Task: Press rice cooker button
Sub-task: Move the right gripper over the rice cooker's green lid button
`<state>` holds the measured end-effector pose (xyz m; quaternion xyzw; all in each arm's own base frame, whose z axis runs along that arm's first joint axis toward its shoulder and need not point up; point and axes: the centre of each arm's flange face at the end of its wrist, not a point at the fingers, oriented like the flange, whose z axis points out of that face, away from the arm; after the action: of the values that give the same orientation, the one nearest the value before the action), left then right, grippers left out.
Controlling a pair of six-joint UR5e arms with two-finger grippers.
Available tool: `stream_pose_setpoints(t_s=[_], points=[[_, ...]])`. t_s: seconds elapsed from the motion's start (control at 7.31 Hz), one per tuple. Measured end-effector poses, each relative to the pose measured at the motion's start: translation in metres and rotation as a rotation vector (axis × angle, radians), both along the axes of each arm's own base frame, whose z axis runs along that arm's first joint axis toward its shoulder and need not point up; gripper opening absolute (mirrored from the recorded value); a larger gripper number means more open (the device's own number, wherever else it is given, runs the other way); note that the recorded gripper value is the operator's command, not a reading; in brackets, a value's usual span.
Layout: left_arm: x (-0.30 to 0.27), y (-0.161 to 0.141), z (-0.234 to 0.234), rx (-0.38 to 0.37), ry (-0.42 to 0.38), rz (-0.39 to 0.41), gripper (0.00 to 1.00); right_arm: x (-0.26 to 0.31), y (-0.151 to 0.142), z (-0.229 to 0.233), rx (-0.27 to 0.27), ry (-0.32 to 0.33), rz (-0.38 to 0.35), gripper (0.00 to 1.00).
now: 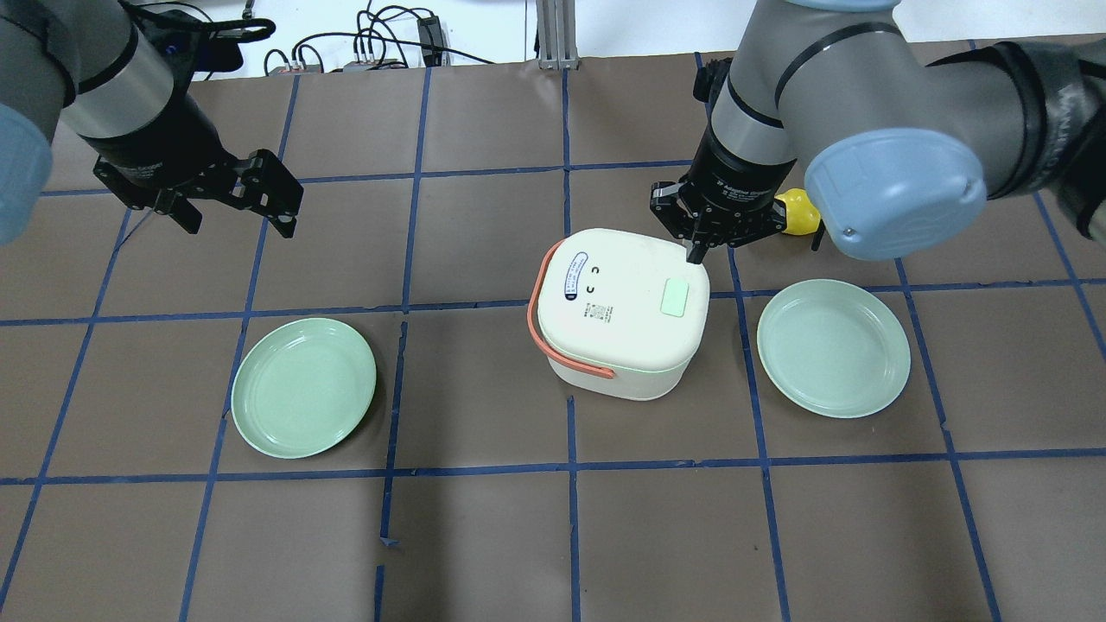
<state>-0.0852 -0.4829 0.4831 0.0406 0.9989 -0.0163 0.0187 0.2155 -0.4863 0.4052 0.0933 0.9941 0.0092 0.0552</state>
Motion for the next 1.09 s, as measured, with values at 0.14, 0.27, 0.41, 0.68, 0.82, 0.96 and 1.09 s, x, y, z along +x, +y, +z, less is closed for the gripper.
stream_pose_setpoints(t_s=[0.14, 0.27, 0.41, 0.68, 0.82, 0.96, 1.09], points=[[0.000, 0.000, 0.000, 0.000, 0.000, 0.000, 1.00, 0.001, 0.002, -0.006, 0.003, 0.000, -0.021, 0.05], [0.000, 0.000, 0.000, 0.000, 0.000, 0.000, 1.00, 0.001, 0.003, -0.009, 0.008, 0.000, -0.038, 0.05], [0.000, 0.000, 0.000, 0.000, 0.000, 0.000, 1.00, 0.003, 0.004, -0.012, 0.016, 0.001, -0.061, 0.05], [0.000, 0.000, 0.000, 0.000, 0.000, 0.000, 1.00, 0.012, 0.011, -0.020, 0.037, 0.006, -0.091, 0.05], [0.000, 0.000, 0.000, 0.000, 0.000, 0.000, 1.00, 0.016, 0.015, -0.025, 0.048, 0.009, -0.097, 0.05], [0.000, 0.000, 0.000, 0.000, 0.000, 0.000, 1.00, 0.018, 0.018, -0.028, 0.055, 0.011, -0.101, 0.06], [0.000, 0.000, 0.000, 0.000, 0.000, 0.000, 1.00, 0.018, 0.018, -0.030, 0.057, 0.012, -0.102, 0.06]])
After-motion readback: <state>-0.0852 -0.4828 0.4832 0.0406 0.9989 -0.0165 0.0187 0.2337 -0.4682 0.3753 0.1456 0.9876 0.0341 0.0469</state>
